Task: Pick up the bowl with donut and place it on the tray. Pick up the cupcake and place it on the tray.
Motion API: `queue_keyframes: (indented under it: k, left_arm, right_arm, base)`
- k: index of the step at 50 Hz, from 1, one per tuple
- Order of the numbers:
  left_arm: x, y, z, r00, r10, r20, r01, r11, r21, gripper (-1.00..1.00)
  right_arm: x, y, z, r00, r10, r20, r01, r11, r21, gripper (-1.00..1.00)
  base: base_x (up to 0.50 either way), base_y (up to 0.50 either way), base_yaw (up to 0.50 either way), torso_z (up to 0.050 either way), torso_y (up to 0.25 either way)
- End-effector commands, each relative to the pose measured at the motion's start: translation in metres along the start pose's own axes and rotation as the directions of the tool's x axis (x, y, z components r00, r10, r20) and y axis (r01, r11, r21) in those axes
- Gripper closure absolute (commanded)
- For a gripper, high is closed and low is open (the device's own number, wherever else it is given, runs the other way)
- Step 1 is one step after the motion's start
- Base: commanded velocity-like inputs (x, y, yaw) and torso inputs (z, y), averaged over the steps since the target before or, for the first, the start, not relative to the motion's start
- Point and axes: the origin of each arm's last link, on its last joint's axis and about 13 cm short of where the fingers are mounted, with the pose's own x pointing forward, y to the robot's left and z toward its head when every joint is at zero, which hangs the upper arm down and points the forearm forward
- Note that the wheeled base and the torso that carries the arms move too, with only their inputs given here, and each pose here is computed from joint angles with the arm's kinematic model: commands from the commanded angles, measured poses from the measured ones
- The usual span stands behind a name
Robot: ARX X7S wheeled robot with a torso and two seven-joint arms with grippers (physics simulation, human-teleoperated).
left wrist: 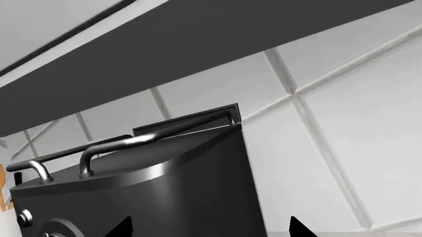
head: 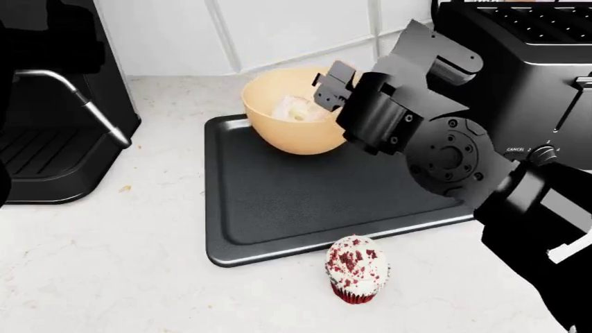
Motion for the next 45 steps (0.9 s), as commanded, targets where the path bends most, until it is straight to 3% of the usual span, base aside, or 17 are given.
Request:
queue_keyframes:
  k: [1,11,23,29,35,45]
  left_arm:
    - [0.000,0.000,0.001,1.000,0.000,0.002,0.000,1.000,-0.001,-1.00]
    - [0.000,0.000,0.001,1.000,-0.001,0.005,0.001,1.000,0.001,-1.00]
    - [-0.001,-0.001,0.003,1.000,-0.006,0.009,0.006,1.000,0.002,-1.00]
    - [-0.002,-0.001,0.003,1.000,-0.009,0.011,0.009,1.000,0.001,-1.00]
    - [-0.002,0.000,0.004,1.000,-0.009,0.011,0.009,1.000,-0.002,-1.00]
    - [-0.001,-0.001,0.004,1.000,-0.008,0.010,0.008,1.000,-0.007,-1.00]
  right_arm:
    - [-0.017,-0.005,0.014,0.998,-0.016,0.062,0.017,1.000,-0.021,-1.00]
    - [-0.029,-0.007,0.022,0.995,-0.012,0.099,0.015,0.999,-0.028,-1.00]
    - [-0.063,-0.004,0.037,0.979,0.107,0.176,-0.087,0.989,-0.116,-1.00]
    - [-0.087,-0.009,0.044,0.958,0.174,0.227,-0.119,0.964,-0.239,-1.00]
    - [-0.104,-0.016,0.042,0.941,0.232,0.248,-0.124,0.915,-0.385,-1.00]
    - [-0.126,-0.049,0.033,0.925,0.282,0.255,-0.114,0.845,-0.522,-1.00]
  base:
    - [0.00,0.00,0.00,0.000,0.000]
    - [0.00,0.00,0.00,0.000,0.000]
    - [0.00,0.00,0.00,0.000,0.000]
    - [0.00,0.00,0.00,0.000,0.000]
    - [0.00,0.00,0.00,0.000,0.000]
    - [0.00,0.00,0.00,0.000,0.000]
